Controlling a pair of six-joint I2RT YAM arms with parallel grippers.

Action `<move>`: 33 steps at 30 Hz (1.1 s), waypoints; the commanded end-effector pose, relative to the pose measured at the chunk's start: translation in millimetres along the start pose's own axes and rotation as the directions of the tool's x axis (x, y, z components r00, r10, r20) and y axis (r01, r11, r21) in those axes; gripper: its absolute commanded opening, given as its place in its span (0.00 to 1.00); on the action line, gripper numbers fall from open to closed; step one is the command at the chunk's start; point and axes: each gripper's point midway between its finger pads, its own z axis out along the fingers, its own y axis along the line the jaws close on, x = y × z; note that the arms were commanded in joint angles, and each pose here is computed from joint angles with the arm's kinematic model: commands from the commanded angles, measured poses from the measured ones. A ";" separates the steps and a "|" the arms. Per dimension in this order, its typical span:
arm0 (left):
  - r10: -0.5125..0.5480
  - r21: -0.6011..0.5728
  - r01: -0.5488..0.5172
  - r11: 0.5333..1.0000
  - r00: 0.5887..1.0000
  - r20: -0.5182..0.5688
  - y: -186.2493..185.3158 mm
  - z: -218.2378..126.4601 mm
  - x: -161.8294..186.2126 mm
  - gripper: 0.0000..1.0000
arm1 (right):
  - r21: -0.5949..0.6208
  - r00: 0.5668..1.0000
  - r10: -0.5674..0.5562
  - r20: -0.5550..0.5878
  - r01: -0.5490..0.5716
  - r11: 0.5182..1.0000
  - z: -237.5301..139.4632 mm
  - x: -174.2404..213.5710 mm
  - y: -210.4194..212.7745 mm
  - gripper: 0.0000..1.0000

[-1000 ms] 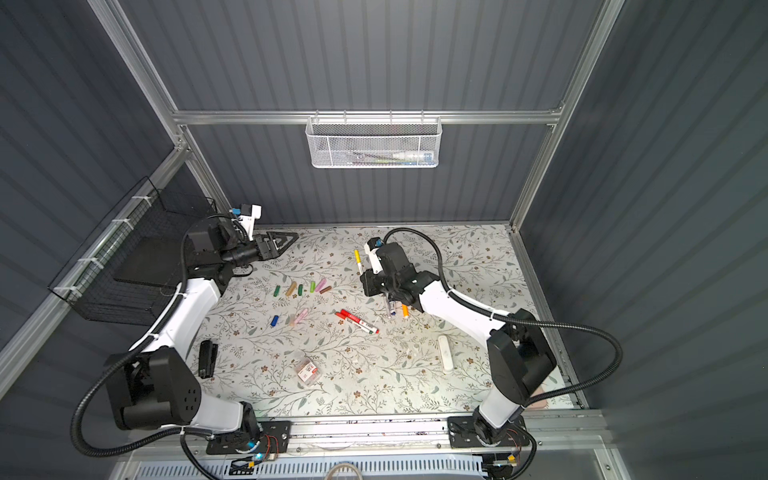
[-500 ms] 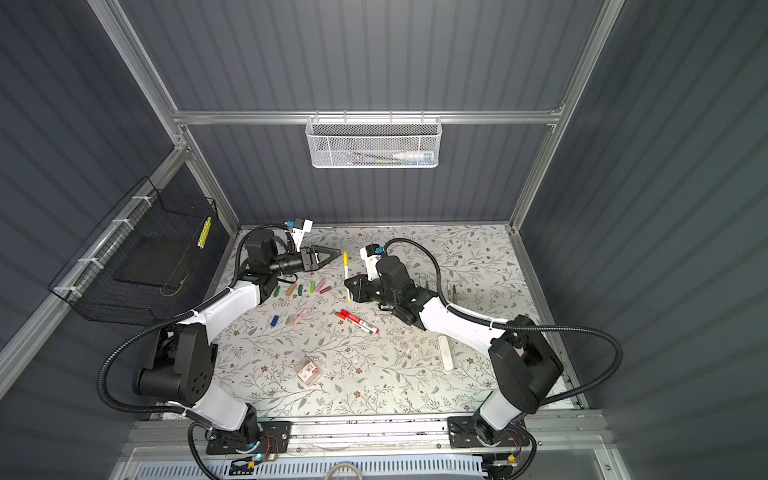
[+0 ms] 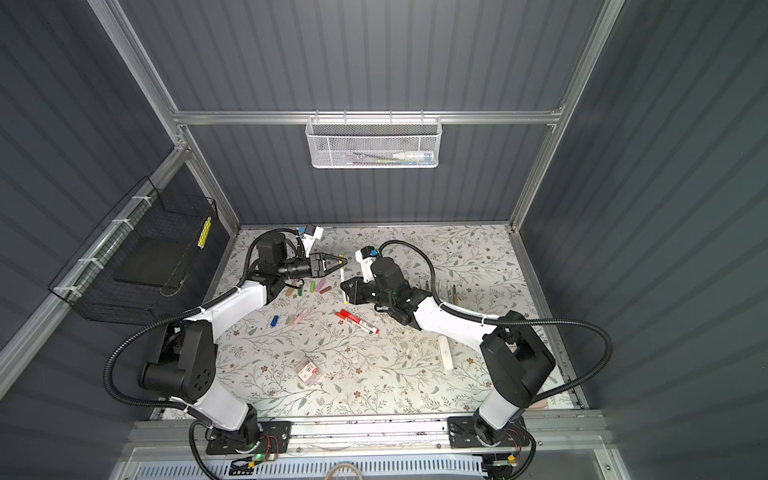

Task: Open the pen caps
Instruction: 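Lift the yellow-capped marker toward the left gripper while the left closes on its cap, then pull the left gripper away from the right, drawing off the yellow cap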

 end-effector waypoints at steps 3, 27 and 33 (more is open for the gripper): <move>0.021 0.018 -0.022 1.000 1.000 0.009 -5.8 2.4 -9.7 0.24 | -0.025 1.000 -0.007 0.009 0.007 1.000 2.9 -6.9 10.2 0.00; 0.027 0.023 -0.028 0.999 0.999 0.030 -15.3 -3.0 -11.0 0.00 | -0.035 1.000 -0.007 -0.008 0.007 0.999 18.2 -9.3 9.8 0.00; 0.082 0.000 -0.083 0.997 0.996 0.040 -18.8 -7.7 -29.0 0.00 | -0.056 0.998 0.014 -0.065 -0.018 0.998 17.1 21.7 11.6 0.00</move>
